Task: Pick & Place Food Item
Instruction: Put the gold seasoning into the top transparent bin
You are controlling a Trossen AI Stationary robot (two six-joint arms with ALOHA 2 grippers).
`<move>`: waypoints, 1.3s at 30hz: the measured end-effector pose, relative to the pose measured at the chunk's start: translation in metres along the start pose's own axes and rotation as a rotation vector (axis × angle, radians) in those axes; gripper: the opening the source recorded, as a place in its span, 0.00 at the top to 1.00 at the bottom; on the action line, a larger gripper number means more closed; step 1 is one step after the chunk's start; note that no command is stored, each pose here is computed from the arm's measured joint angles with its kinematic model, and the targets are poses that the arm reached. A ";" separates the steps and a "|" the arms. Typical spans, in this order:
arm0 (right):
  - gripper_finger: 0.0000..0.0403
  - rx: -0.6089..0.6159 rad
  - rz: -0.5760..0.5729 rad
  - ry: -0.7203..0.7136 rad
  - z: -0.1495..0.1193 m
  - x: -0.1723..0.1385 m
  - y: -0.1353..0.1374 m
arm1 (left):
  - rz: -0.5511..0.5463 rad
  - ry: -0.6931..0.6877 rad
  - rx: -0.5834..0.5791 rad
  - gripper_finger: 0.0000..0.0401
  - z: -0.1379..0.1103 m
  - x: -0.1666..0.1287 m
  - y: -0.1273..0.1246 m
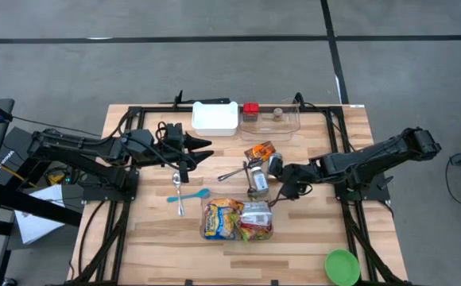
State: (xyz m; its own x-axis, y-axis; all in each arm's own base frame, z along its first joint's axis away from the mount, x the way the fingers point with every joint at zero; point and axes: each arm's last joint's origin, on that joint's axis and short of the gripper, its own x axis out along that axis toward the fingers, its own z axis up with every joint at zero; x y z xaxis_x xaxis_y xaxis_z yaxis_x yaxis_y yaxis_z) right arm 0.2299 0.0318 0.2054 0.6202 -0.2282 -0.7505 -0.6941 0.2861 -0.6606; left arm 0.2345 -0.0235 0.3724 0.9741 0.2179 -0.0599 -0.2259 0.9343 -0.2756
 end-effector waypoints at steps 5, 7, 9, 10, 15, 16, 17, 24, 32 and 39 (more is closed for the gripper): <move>0.39 0.172 -0.031 -0.014 0.001 0.000 -0.003 | 0.000 0.000 -0.001 0.60 0.000 0.000 0.000; 0.39 0.196 -0.040 0.005 0.001 0.000 -0.003 | 0.000 0.001 -0.001 0.60 0.000 0.000 0.000; 0.39 0.191 -0.064 0.063 -0.001 -0.001 -0.003 | 0.000 0.001 0.000 0.60 0.000 0.000 0.000; 0.39 0.201 -0.080 0.097 -0.002 -0.001 -0.003 | 0.000 0.001 0.001 0.60 0.000 0.000 0.000; 0.39 0.322 -0.043 0.275 -0.015 0.001 0.003 | 0.000 0.001 0.007 0.60 0.000 0.000 0.000; 0.39 0.309 0.022 0.294 -0.018 0.001 0.005 | 0.000 0.001 0.007 0.60 0.000 0.000 0.000; 0.39 0.315 0.089 0.291 -0.020 0.002 0.006 | 0.000 0.001 0.008 0.60 0.000 0.000 0.000; 0.39 0.442 0.212 0.370 -0.028 0.016 0.015 | 0.006 0.003 0.009 0.60 -0.001 0.000 0.000; 0.39 0.541 0.053 0.540 -0.026 0.017 0.003 | 0.012 -0.002 0.001 0.60 0.000 0.000 0.000; 0.39 0.693 0.076 0.494 -0.026 0.001 -0.013 | 0.012 -0.002 -0.001 0.60 0.000 0.000 0.000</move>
State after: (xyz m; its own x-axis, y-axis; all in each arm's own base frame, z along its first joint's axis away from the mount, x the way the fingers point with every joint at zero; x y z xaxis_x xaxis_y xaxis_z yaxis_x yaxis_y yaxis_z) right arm 0.2306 0.0034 0.2126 0.2388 -0.5184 -0.8211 -0.2473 0.7852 -0.5677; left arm 0.2345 -0.0232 0.3722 0.9713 0.2298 -0.0612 -0.2377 0.9314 -0.2756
